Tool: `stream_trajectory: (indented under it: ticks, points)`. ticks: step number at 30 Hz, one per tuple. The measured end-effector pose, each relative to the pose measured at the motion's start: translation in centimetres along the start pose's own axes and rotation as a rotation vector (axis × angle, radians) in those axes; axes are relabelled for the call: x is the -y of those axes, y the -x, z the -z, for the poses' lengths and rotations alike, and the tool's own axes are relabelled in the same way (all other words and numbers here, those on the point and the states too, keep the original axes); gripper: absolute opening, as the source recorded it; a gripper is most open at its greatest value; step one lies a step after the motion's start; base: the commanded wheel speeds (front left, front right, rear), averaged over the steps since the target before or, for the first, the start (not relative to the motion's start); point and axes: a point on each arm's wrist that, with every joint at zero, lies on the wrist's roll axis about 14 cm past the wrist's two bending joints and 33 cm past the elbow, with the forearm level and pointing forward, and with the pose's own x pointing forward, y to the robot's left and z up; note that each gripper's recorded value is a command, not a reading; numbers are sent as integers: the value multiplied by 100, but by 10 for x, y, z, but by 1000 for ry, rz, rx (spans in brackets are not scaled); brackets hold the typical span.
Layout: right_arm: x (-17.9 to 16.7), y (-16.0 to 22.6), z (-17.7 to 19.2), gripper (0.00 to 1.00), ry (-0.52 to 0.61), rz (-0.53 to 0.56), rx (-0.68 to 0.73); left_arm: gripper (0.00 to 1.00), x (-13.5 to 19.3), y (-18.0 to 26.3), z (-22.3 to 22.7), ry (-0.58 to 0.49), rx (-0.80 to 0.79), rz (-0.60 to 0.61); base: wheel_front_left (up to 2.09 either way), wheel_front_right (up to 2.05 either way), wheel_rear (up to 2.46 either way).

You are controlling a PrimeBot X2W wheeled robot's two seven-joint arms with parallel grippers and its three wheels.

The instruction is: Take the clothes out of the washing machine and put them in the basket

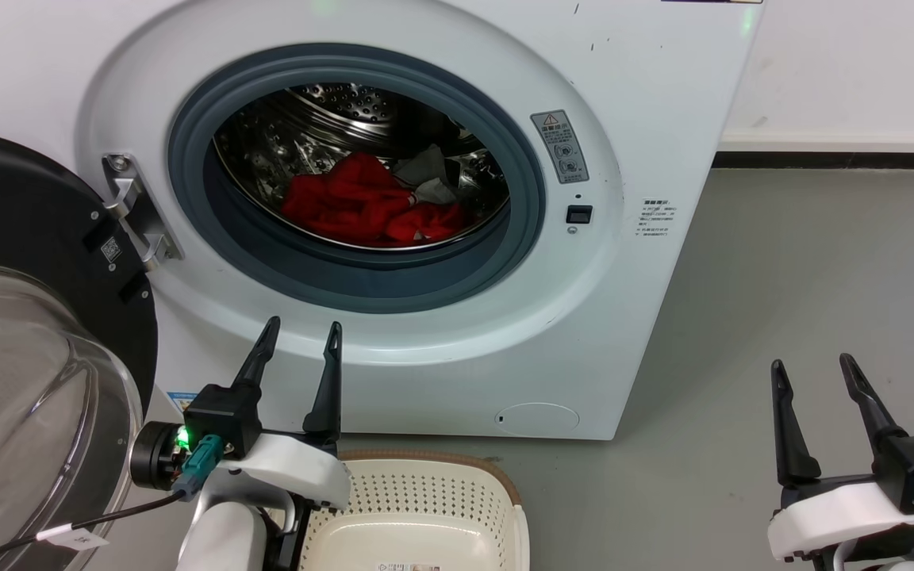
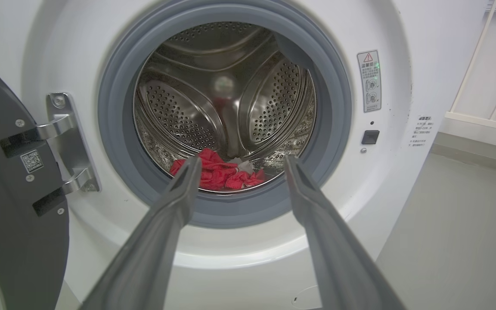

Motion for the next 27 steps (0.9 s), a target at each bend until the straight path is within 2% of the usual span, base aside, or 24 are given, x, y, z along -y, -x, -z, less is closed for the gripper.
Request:
stream_trajectory:
  ticks: [13, 27]
  points:
    - [0, -3, 6, 100, -20, 2, -16, 100, -4, -4, 4, 2, -9, -19, 0, 0, 0]
    - [-1, -40, 20, 100, -17, -5, -28, 100, -11, -56, 34, 10, -56, -32, 0, 0, 0]
